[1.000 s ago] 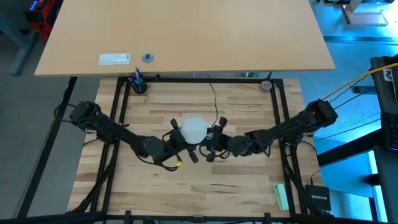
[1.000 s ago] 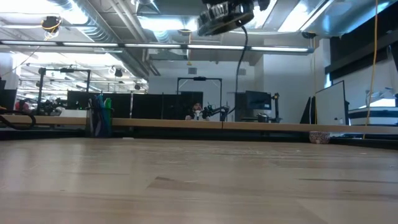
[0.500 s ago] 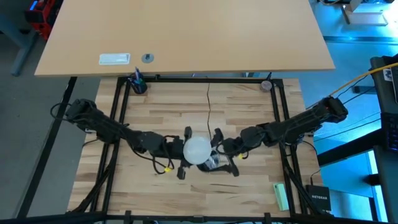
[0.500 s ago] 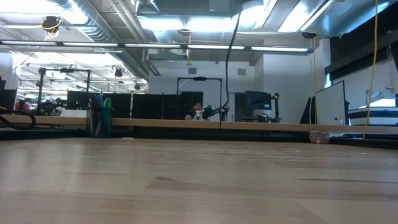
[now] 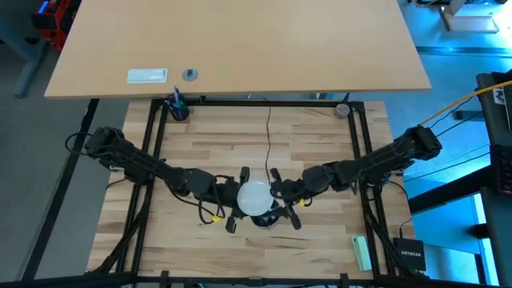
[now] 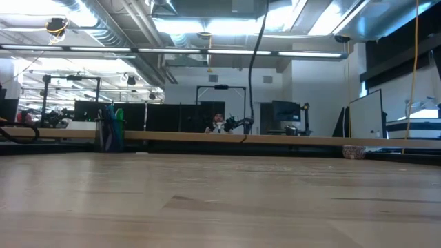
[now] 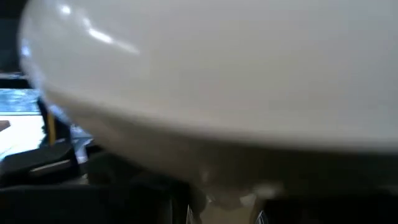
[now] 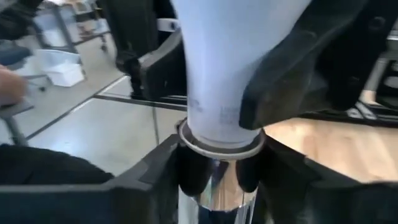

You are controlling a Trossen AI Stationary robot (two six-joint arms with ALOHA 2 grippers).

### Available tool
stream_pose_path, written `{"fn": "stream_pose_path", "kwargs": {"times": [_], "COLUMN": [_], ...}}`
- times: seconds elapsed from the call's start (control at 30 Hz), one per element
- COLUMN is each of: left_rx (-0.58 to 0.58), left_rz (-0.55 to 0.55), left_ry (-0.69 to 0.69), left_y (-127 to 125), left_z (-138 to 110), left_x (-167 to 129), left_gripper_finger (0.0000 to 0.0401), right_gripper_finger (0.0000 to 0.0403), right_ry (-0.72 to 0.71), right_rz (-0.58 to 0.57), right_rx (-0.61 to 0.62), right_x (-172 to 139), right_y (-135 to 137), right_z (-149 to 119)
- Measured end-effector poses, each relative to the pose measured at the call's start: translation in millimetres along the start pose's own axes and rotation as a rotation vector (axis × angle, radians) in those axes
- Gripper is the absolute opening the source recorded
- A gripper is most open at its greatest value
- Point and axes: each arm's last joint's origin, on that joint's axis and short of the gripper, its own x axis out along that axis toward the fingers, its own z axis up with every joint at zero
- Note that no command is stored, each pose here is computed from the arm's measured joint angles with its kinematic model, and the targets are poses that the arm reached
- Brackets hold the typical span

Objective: Screw lightbulb
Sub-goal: Remove the lightbulb from the lamp

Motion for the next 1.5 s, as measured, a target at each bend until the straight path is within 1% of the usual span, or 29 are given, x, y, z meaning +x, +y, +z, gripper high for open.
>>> {"fn": "stream_pose_path", "kwargs": {"times": [0.03, 0.1, 0.17, 0.23, 0.4, 0.43, 0.5, 0.57, 0.7, 0.77, 0.8, 0.83, 0.93, 1.03, 1.1, 1.13, 1.2, 1.27, 1.33, 1.43, 1.5], "left_rx": [0.001, 0.002, 0.003, 0.004, -0.044, -0.063, -0.070, -0.058, -0.033, 0.002, 0.018, 0.030, 0.088, 0.087, 0.081, 0.081, 0.087, 0.086, 0.078, 0.076, 0.072], "left_rz": [0.021, 0.077, 0.141, 0.236, 0.497, 0.553, 0.622, 0.652, 0.665, 0.658, 0.646, 0.630, 0.572, 0.426, 0.304, 0.256, 0.181, 0.124, 0.103, 0.105, 0.101], "left_ry": [0.000, 0.002, 0.002, 0.002, -0.024, -0.032, -0.038, -0.035, -0.024, -0.004, 0.007, 0.015, 0.064, 0.062, 0.046, 0.042, 0.051, 0.053, 0.048, 0.047, 0.049], "left_y": [1, 1, 2, 3, 11, 12, 11, 10, 7, 4, 2, 0, -6, -9, -9, -10, -9, -8, -7, -5, -5], "left_z": [0, 0, 0, -1, -10, -13, -16, -17, -17, -16, -16, -15, -13, -4, 1, 1, 0, 0, 0, 0, 0], "left_x": [0, 0, -1, -2, 4, 7, 11, 15, 17, 16, 15, 14, 9, 7, 7, 8, 9, 10, 10, 11, 11], "left_gripper_finger": [0.0133, 0.0133, 0.0133, 0.0133, 0.0133, 0.0133, 0.0133, 0.0133, 0.0133, 0.0133, 0.0133, 0.0133, 0.0133, 0.0133, 0.0133, 0.0133, 0.0133, 0.0133, 0.0133, 0.0133, 0.0133], "right_gripper_finger": [0.0169, 0.0169, 0.0169, 0.0169, 0.0169, 0.0169, 0.0169, 0.0169, 0.0169, 0.0170, 0.0180, 0.0200, 0.0278, 0.0341, 0.0363, 0.0368, 0.0369, 0.0363, 0.0353, 0.0333, 0.0314], "right_ry": [0.007, 0.024, 0.036, 0.042, 0.036, 0.041, 0.048, 0.054, 0.055, 0.061, 0.067, 0.078, 0.070, 0.073, 0.074, 0.063, 0.054, 0.067, 0.073, 0.049, 0.045], "right_rz": [-0.025, -0.093, -0.194, -0.311, -0.712, -0.772, -0.833, -0.846, -0.822, -0.767, -0.728, -0.676, -0.501, -0.311, -0.184, -0.136, -0.083, -0.070, -0.081, -0.044, -0.042], "right_rx": [0.001, -0.011, -0.024, -0.033, -0.063, -0.082, -0.115, -0.128, -0.129, -0.128, -0.132, -0.140, -0.118, -0.073, -0.055, -0.047, -0.040, -0.033, -0.030, -0.027, -0.032], "right_x": [-1, -4, -6, -7, -10, -11, -11, -12, -11, -11, -11, -13, -24, -35, -40, -41, -41, -36, -30, -18, -12], "right_y": [-1, -2, -4, -2, -4, -5, -7, -7, -7, -7, -6, -4, 3, 9, 13, 14, 14, 14, 10, 9, 9], "right_z": [0, 0, -1, -2, -7, -8, -8, -8, -8, -8, -7, -6, 5, 13, 16, 18, 19, 16, 11, 7, 3]}}
